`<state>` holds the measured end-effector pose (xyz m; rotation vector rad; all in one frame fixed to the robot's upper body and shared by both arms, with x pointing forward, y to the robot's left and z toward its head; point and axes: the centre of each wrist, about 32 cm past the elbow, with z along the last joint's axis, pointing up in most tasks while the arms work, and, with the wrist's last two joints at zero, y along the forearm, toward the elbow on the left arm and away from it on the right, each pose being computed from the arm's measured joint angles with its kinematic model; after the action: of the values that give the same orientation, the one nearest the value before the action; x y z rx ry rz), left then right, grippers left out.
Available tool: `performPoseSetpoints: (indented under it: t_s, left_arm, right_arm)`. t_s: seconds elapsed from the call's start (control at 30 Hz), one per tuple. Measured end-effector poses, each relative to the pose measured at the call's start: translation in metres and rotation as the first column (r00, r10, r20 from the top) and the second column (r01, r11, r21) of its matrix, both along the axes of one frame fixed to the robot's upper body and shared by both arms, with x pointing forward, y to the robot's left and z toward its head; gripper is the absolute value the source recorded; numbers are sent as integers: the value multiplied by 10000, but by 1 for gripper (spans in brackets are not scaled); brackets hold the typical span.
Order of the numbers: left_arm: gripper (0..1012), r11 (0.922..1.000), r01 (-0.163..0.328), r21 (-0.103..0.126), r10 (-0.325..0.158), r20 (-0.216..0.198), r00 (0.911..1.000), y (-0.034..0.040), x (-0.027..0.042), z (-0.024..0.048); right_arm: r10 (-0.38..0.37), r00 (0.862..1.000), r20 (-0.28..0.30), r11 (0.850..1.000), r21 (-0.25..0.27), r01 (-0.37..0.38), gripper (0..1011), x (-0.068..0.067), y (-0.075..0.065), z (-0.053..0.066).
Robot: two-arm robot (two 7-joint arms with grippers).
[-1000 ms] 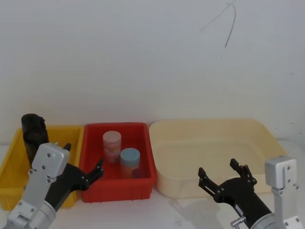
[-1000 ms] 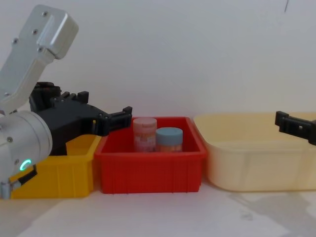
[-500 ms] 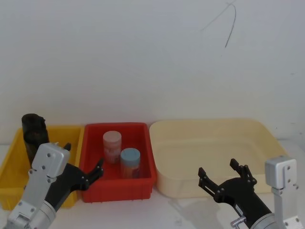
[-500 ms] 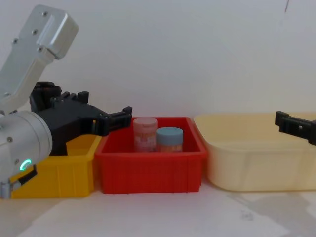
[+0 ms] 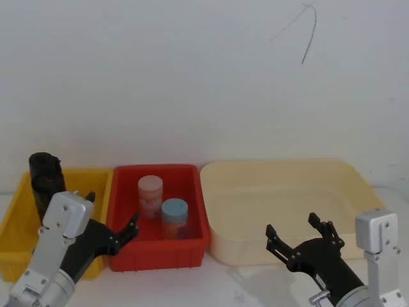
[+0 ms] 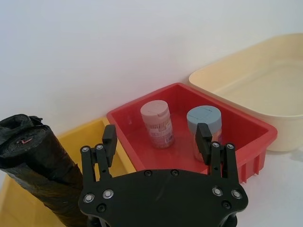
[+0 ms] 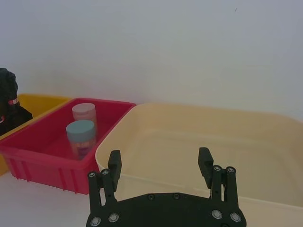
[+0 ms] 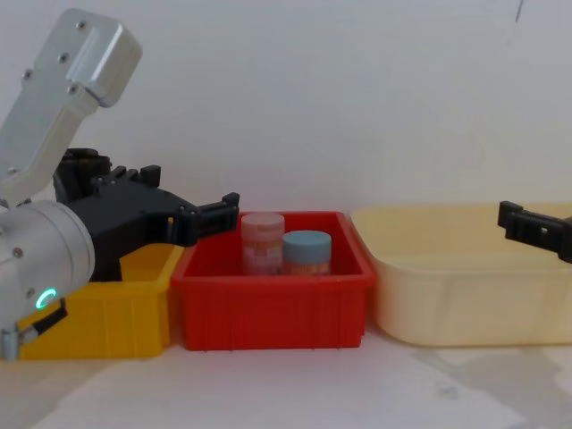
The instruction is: Pick up the garbage bag with the one hand and transfer it to the other hand.
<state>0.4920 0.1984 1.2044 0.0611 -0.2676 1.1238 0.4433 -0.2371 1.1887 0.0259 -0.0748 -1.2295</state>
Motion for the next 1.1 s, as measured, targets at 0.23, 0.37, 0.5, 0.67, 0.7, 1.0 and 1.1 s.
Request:
performPoseSetpoints:
  t_s: [0.23, 0.37, 0.5, 0.67, 0.7, 1.0, 1.1]
  left_arm:
    - [1002, 10000, 0, 1, 0, 0, 10000, 0, 0, 0]
    - [1001, 10000, 1, -1, -1, 0, 10000, 0, 0, 0]
    - [1002, 10000, 7, -14, -7, -6, 10000, -2, 4, 6]
    - [1001, 9999, 117, -46, -117, -83, 9999, -4, 17, 86]
    - [1001, 9999, 131, -54, -132, -94, 9999, -5, 16, 105]
    - [1001, 10000, 39, 10, -39, -393, 9992, 14, -96, 439]
    - [1001, 9998, -154, 158, 163, -608, 9980, 45, -161, 530]
  right_arm:
    - [0, 10000, 0, 10000, 0, 0, 1000, 0, 0, 0]
    - [0, 10000, 0, 10000, -1, 0, 999, 0, 0, 0]
    - [20, 10000, 14, 10000, 3, -20, 1000, 6, 2, 6]
    - [185, 9998, 38, 9998, 35, -186, 1000, 47, 12, 54]
    - [298, 9996, 33, 9995, 70, -298, 1000, 74, 19, 87]
    - [1042, 9946, 28, 9940, 332, -1042, 1000, 284, 122, 335]
    - [1365, 9906, -8, 9898, 406, -1363, 1000, 384, 198, 418]
